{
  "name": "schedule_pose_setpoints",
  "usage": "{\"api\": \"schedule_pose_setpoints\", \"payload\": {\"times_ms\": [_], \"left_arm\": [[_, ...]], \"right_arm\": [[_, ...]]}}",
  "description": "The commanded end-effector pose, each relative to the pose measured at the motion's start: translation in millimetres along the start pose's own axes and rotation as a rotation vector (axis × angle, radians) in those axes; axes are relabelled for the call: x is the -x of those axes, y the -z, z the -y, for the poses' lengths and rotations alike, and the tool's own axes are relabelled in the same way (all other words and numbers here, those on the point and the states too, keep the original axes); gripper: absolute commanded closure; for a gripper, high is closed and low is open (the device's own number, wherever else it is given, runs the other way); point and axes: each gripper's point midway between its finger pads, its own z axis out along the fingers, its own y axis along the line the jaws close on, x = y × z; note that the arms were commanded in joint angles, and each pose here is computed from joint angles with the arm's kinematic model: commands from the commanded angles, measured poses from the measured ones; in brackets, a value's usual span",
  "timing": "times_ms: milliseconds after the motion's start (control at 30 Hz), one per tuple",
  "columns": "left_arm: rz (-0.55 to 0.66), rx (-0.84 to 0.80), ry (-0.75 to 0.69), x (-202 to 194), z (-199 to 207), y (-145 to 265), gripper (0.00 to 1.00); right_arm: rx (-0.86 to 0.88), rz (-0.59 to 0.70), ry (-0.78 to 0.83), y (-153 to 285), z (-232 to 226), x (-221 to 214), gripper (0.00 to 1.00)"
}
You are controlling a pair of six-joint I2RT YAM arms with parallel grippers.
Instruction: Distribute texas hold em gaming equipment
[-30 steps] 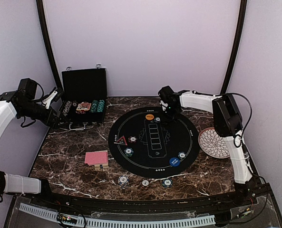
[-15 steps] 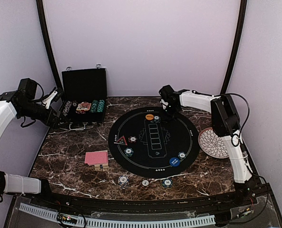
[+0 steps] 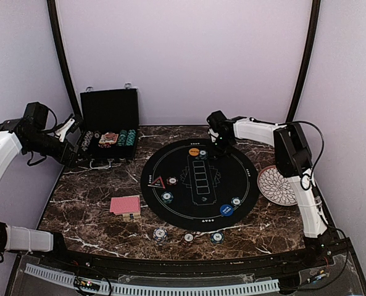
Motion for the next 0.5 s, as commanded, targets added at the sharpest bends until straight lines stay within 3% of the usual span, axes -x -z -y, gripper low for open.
{"api": "schedule_pose_setpoints", "payload": {"times_ms": [0, 133, 467], "left_arm": [[0.007, -0.003, -0.019, 0.2, 3.0, 1.4, 0.01], [0.005, -0.006, -0.018, -0.1, 3.4, 1.4, 0.01], [0.008, -0.004, -0.022, 1.0, 4.3, 3.8, 0.01]], "right_arm": [[-0.003, -0.004, -0.003, 7.2, 5.7, -2.7, 0.44], [0.007, 0.027, -0.001, 22.1, 4.5, 4.3, 0.36], [0.024, 0.108, 0.068, 95.2, -24.7, -2.9, 0.33]]}}
